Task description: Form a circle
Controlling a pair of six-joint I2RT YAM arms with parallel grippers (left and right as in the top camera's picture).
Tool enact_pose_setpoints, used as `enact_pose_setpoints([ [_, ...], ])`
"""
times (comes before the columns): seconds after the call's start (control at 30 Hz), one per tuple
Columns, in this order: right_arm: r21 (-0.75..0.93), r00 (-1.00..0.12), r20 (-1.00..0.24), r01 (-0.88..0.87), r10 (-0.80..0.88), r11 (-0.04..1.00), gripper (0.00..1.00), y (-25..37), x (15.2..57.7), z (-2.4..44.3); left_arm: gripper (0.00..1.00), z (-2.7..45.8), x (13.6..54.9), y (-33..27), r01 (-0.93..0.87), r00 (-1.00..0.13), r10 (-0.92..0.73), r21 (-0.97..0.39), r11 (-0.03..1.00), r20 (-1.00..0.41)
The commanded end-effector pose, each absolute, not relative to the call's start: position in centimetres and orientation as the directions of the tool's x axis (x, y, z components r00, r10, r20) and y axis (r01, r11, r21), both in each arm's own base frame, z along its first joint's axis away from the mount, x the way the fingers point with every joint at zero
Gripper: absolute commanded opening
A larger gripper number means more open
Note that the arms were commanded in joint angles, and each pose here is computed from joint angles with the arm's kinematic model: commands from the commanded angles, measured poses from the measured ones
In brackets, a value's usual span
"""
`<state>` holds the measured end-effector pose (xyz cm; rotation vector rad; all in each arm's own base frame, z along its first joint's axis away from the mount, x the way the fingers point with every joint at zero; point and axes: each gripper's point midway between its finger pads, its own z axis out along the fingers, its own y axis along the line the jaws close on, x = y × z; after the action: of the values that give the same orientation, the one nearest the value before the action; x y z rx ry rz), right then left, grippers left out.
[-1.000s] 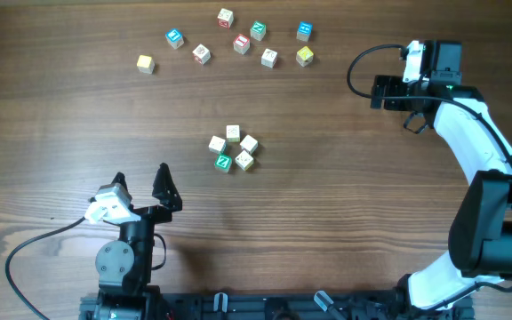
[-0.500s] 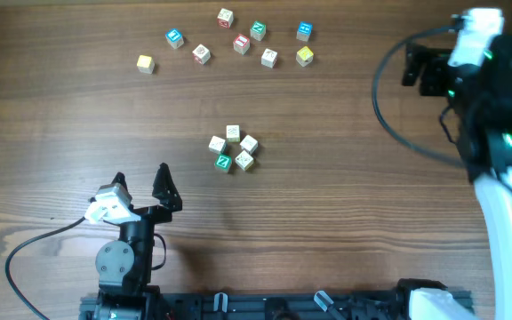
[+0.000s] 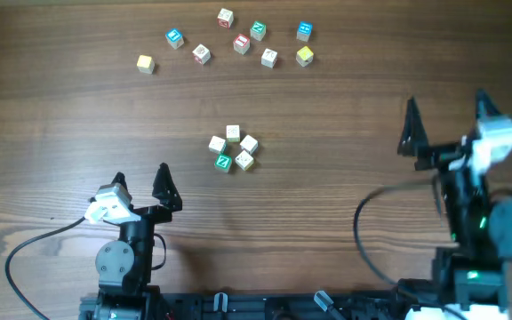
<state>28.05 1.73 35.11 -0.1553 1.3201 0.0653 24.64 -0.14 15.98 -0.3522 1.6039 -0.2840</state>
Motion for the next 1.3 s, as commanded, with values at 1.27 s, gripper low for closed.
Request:
enact_pose_setpoints([
  [1.27, -0.045, 0.008, -0.999, -0.269, -0.044, 0.962, 1.00, 4.8, 24.2, 17.4, 1.00, 16.0, 24.6, 0.3, -0.071, -0.038, -0.374, -0.371, 0.926, -0.927],
])
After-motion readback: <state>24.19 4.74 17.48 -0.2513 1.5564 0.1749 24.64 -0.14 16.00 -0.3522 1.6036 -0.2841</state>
